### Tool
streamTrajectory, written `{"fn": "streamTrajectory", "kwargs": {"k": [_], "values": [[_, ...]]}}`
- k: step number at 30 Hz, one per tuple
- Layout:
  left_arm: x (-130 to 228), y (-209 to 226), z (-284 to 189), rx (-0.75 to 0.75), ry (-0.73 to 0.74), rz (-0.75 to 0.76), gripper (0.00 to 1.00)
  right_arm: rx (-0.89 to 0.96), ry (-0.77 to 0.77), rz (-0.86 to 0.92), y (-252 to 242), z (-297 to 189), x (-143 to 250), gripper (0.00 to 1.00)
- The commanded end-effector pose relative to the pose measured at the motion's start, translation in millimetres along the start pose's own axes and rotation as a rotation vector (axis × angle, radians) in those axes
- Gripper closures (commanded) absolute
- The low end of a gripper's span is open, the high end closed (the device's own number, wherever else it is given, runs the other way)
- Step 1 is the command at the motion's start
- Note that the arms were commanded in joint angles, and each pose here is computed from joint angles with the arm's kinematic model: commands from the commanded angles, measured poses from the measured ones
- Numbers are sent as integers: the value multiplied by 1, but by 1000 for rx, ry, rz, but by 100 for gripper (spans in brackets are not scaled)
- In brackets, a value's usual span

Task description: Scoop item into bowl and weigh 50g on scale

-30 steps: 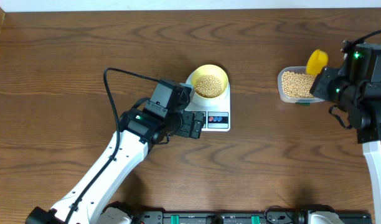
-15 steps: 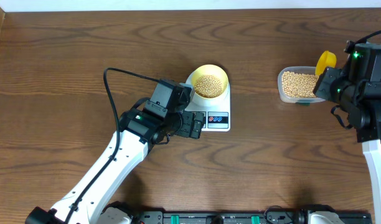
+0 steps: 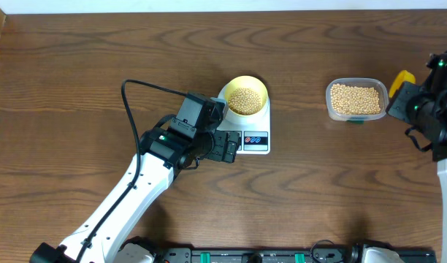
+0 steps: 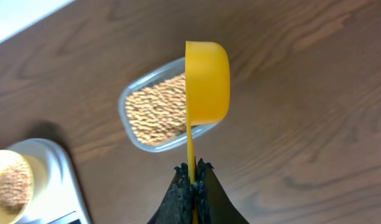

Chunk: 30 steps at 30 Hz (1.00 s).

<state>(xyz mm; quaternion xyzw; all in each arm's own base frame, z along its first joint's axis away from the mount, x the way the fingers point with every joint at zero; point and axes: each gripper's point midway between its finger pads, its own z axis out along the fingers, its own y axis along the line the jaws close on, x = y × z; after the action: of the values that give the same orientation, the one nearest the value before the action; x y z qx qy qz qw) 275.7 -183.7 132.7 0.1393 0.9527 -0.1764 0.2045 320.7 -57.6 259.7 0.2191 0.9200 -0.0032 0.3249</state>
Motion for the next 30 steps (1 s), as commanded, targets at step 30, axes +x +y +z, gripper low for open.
{"fn": "streamTrajectory", "kwargs": {"k": [30], "values": [[2, -2, -2, 12, -2, 6, 6, -132, 240, -255, 24, 67, 28, 99]]}}
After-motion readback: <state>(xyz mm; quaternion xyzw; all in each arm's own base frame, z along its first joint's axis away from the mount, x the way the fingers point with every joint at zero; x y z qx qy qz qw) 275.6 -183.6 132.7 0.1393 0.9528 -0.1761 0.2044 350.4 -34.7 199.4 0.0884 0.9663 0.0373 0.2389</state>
